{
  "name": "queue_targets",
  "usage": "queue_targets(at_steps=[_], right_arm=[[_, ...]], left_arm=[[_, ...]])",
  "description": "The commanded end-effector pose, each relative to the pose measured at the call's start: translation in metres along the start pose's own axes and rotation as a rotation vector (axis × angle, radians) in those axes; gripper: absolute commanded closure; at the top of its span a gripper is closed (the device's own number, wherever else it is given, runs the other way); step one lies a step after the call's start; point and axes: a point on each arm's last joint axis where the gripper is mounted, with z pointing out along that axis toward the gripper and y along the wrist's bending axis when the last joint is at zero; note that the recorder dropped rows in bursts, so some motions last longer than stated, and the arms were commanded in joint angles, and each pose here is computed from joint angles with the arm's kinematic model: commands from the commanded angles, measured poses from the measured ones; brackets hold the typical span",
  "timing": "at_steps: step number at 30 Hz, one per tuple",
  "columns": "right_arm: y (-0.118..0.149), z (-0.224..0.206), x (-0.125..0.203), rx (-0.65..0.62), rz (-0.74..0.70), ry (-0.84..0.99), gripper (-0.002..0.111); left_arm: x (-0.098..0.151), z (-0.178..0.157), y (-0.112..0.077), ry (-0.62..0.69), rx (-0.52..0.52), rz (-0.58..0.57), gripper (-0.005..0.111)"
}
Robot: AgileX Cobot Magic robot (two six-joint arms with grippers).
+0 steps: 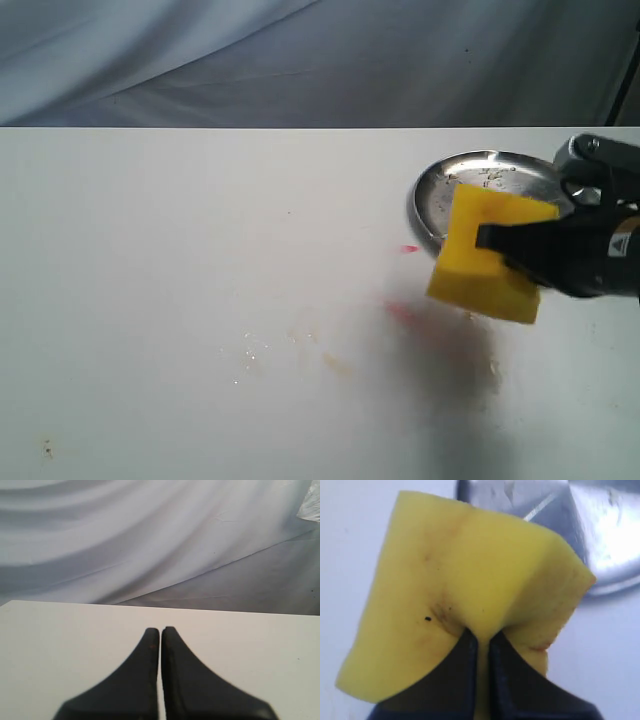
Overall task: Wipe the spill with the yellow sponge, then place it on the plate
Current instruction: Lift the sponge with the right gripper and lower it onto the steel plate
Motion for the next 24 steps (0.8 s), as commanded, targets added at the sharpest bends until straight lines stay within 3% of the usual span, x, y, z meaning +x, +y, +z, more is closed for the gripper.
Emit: queue_targets(at_steps=[1, 8, 12, 17, 19, 23, 24], right_arm=[[0.001, 0.003, -0.035, -0.024, 0.018, -0.138, 0.108], [-0.037, 0.036, -0.070, 0.061, 0.116, -0.215, 0.108], [-0.061, 0.067, -0.060, 0.118, 0.167, -0.159, 0.108], [-0.068, 0.090, -0.050, 0.120, 0.195, -0.150, 0.107], [-0.066, 0.089, -0.055, 0.103, 0.183, -0.197, 0.095], [-0.064, 0.088, -0.061, 0.073, 0.176, -0.273, 0.055], [-0.064, 0.088, -0.062, 0.069, 0.183, -0.281, 0.051]], left_arm=[[0.001, 0.000, 0.000, 0.000, 0.006, -0.001, 0.104], [0.001, 0.000, 0.000, 0.000, 0.006, -0.001, 0.104], [0.001, 0.000, 0.000, 0.000, 0.006, -0.001, 0.104], [0.001, 0.000, 0.000, 0.000, 0.006, -0.001, 0.104], [0.001, 0.000, 0.000, 0.000, 0.006, -0.001, 0.104], [0.001, 0.000, 0.000, 0.000, 0.006, -0.001, 0.104], [0.001, 0.000, 0.000, 0.000, 0.006, -0.001, 0.104]])
